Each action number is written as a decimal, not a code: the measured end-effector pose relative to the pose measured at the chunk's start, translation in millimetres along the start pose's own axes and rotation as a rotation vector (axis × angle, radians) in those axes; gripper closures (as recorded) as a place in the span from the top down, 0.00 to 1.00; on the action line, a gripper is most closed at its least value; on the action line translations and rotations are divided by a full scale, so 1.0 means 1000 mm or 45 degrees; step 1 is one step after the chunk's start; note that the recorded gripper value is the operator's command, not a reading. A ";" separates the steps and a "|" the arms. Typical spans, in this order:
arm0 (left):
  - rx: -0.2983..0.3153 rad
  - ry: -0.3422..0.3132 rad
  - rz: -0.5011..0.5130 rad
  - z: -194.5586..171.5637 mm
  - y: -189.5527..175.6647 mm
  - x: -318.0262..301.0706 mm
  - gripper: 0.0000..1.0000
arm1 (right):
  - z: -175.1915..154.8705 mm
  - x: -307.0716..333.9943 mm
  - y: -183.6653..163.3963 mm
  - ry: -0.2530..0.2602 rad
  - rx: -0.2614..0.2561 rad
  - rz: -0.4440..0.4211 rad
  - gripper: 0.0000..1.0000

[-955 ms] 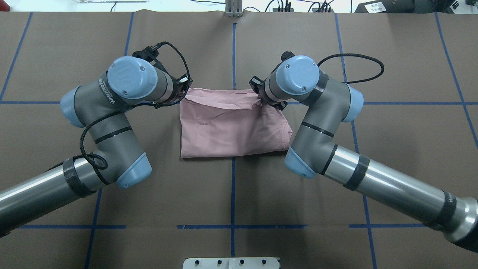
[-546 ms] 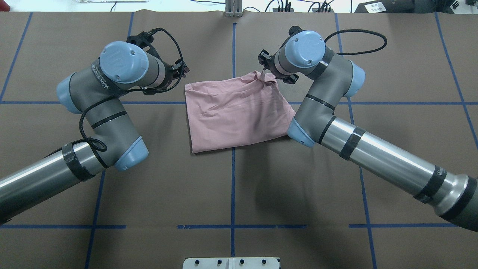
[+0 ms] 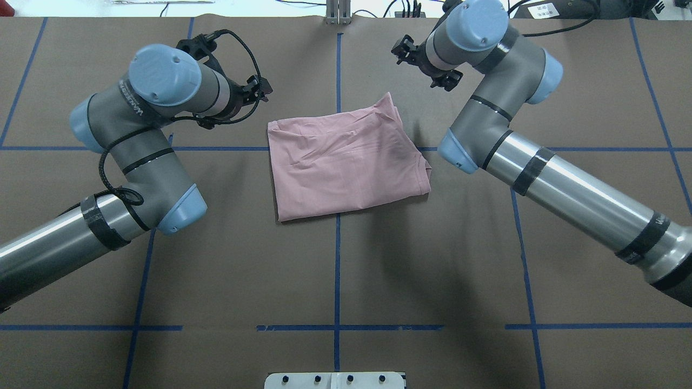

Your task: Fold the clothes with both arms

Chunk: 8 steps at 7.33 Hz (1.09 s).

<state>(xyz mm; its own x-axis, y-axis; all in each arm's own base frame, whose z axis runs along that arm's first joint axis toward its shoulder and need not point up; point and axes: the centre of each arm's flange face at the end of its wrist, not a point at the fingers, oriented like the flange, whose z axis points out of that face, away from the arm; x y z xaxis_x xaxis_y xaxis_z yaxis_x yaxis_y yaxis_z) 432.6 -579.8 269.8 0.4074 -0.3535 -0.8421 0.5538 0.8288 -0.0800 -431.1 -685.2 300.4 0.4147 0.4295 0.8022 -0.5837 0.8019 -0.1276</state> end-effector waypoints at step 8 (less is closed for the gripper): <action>-0.011 -0.121 0.776 -0.147 -0.176 -0.254 1.00 | -0.189 0.371 -0.137 0.321 -0.424 -0.831 1.00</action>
<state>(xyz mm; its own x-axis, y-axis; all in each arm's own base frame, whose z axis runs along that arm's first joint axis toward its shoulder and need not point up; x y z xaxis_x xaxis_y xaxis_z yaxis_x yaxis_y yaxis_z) 125.4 -572.2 419.1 0.7119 0.1483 -0.6864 0.1950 0.8973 0.3961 -65.5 -556.8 505.2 0.7722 -0.1238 0.6232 0.0581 0.9905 0.1248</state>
